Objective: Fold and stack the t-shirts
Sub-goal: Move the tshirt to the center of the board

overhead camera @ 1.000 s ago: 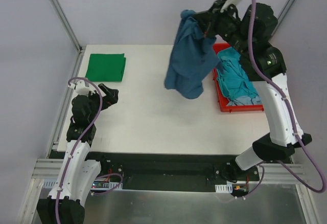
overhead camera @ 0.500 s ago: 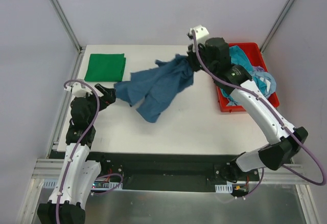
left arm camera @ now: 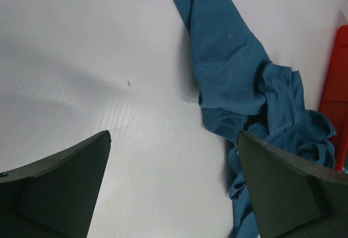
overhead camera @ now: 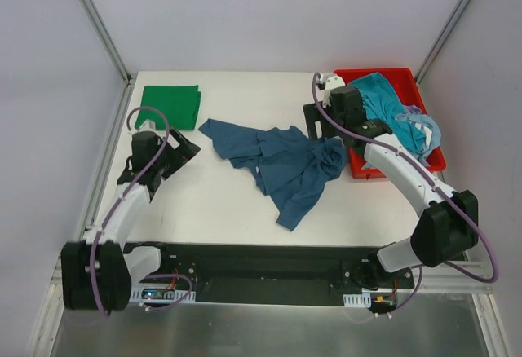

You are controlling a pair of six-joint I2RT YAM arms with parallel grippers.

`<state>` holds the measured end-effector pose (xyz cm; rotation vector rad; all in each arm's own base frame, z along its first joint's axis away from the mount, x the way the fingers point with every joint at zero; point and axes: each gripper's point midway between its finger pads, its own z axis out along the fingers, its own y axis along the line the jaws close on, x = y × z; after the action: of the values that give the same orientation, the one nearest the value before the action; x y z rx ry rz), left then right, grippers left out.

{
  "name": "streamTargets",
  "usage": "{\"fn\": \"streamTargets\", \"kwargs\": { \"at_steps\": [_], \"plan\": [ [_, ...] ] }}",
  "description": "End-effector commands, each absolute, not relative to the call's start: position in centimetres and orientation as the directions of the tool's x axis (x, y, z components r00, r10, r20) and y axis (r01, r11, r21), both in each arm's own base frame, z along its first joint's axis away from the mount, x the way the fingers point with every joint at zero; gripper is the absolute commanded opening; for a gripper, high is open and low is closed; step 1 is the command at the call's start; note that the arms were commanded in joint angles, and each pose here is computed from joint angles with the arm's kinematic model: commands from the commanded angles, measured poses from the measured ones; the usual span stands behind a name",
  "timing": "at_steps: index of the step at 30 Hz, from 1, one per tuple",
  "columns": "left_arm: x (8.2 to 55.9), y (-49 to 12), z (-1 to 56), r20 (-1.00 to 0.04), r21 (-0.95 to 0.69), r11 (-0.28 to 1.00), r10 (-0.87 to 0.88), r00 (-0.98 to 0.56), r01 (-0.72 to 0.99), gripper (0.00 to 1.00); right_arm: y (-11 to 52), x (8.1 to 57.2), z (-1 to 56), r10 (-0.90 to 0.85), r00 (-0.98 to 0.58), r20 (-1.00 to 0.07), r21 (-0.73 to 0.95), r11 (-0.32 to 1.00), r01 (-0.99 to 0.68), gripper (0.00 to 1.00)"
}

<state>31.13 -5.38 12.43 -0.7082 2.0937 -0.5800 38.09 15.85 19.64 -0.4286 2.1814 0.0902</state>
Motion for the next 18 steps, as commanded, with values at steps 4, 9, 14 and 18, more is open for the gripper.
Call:
{"fn": "streamTargets", "kwargs": {
  "at_steps": [4,9,14,18],
  "plan": [
    [35.9,-12.7,12.5,-0.346,-0.753,0.646,-0.546,-0.763,-0.12,0.91,23.1,39.3,20.1,-0.211,-0.514,-0.832,0.01,0.919,-0.395,0.96],
    [37.9,-16.3,9.6,-0.234,-0.77,0.624,-0.471,-0.85,-0.133,0.77,28.3,40.0,16.5,-0.235,-0.59,-0.773,0.052,0.903,-0.427,0.98],
    [37.8,-17.2,6.3,-0.154,-0.748,0.63,-0.468,-0.87,-0.207,0.67,31.2,40.5,12.5,-0.314,-0.618,-0.721,-0.025,0.903,-0.429,0.99],
    [37.2,-16.9,4.0,-0.121,-0.714,0.65,-0.482,-0.868,-0.262,0.57,32.6,40.6,9.6,-0.347,-0.636,-0.689,-0.061,0.903,-0.426,0.97]
  ]
}}
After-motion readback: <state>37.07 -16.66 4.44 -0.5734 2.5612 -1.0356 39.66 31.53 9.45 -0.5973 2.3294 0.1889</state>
